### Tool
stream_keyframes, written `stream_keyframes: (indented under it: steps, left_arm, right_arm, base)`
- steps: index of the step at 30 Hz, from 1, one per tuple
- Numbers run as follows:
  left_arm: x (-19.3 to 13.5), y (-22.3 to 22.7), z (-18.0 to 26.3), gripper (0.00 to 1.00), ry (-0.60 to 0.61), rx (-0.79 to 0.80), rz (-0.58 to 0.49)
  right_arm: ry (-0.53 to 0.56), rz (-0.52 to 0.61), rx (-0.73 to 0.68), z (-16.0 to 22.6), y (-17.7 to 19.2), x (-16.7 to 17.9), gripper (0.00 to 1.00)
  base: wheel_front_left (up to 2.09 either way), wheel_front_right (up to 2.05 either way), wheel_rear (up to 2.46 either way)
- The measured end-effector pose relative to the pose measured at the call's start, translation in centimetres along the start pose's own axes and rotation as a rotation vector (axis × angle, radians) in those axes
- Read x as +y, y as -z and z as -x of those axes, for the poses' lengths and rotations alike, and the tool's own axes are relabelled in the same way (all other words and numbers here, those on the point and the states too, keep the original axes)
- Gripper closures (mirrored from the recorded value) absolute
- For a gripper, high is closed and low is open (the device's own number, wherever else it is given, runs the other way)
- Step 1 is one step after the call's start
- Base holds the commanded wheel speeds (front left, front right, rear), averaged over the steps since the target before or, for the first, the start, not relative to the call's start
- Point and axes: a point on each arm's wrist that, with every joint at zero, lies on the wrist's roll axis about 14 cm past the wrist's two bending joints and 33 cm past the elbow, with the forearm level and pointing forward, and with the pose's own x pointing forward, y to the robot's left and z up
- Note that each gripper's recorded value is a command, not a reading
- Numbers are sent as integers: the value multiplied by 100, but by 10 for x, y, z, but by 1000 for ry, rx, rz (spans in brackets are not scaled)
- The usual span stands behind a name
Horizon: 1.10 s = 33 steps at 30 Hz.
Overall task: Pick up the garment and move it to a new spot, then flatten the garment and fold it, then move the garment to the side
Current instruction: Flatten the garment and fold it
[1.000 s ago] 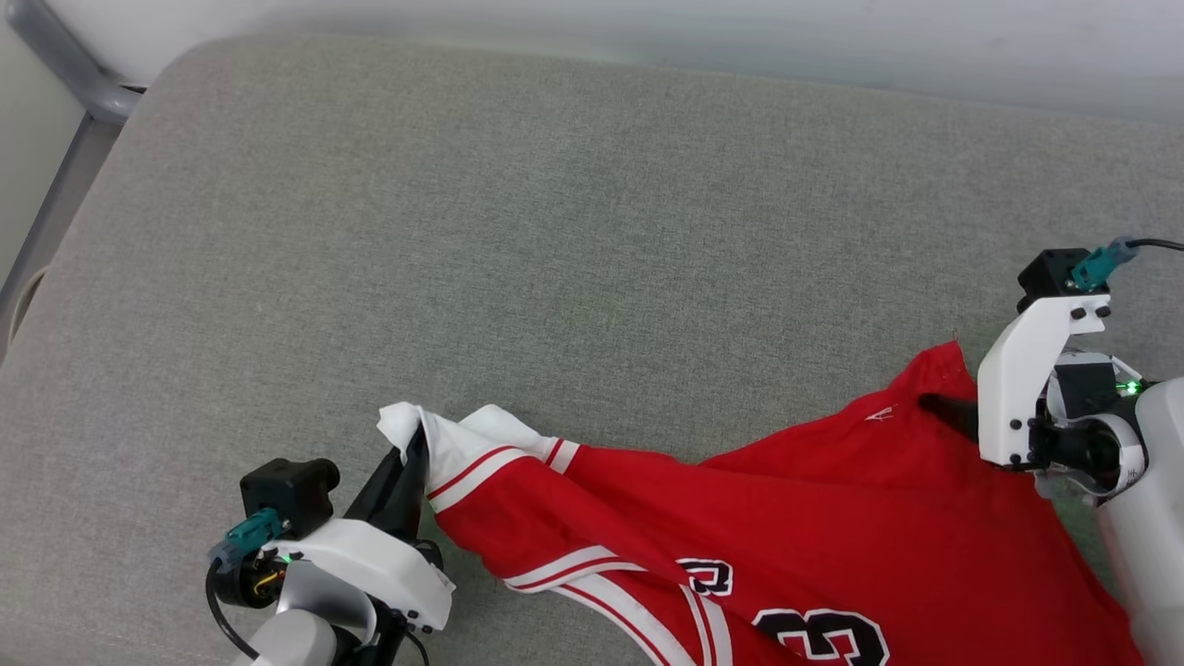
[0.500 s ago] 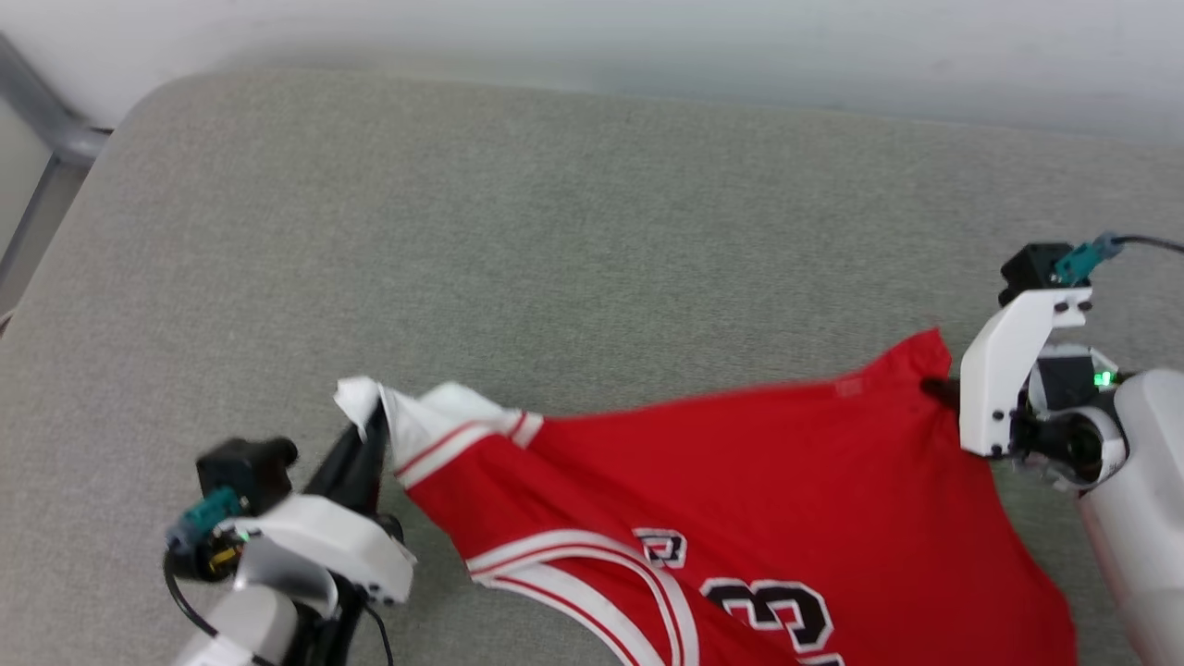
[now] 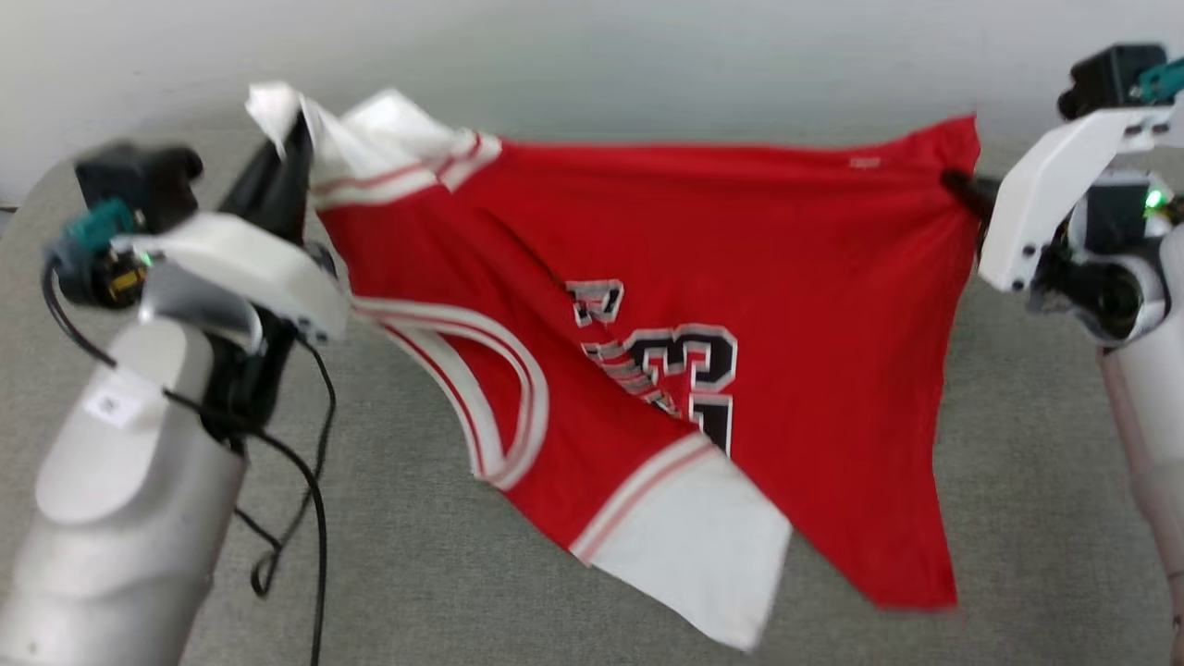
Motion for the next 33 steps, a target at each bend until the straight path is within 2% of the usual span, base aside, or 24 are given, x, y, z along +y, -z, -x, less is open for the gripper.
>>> stream_keyframes:
  steps: [5,8,13,22,27,33]
  left_arm:
    - [-9,-44,-45,100,36,-100,-53]
    - [-13,-58,-63,100,36,-127,-65]
    - [-11,-92,-94,100,23,-193,-107]
    - [-1,-141,-136,100,-5,-290,-178]
    - [3,-156,-163,100,-3,-330,-233]
    - [8,-128,-195,100,10,-302,-256]
  right_arm:
    - [33,7,-163,6,-57,-9,100]
    - [47,15,-222,9,-77,-12,100]
    - [62,52,-381,18,-134,-11,100]
    - [92,112,-546,22,-202,-12,100]
    - [101,130,-577,4,-220,-16,100]
    - [102,130,-560,-36,-214,-26,100]
  base:
    - [0,0,0]
    - [0,0,0]
    - [0,0,0]
    - [0,0,0]
    - [0,0,0]
    - [0,0,0]
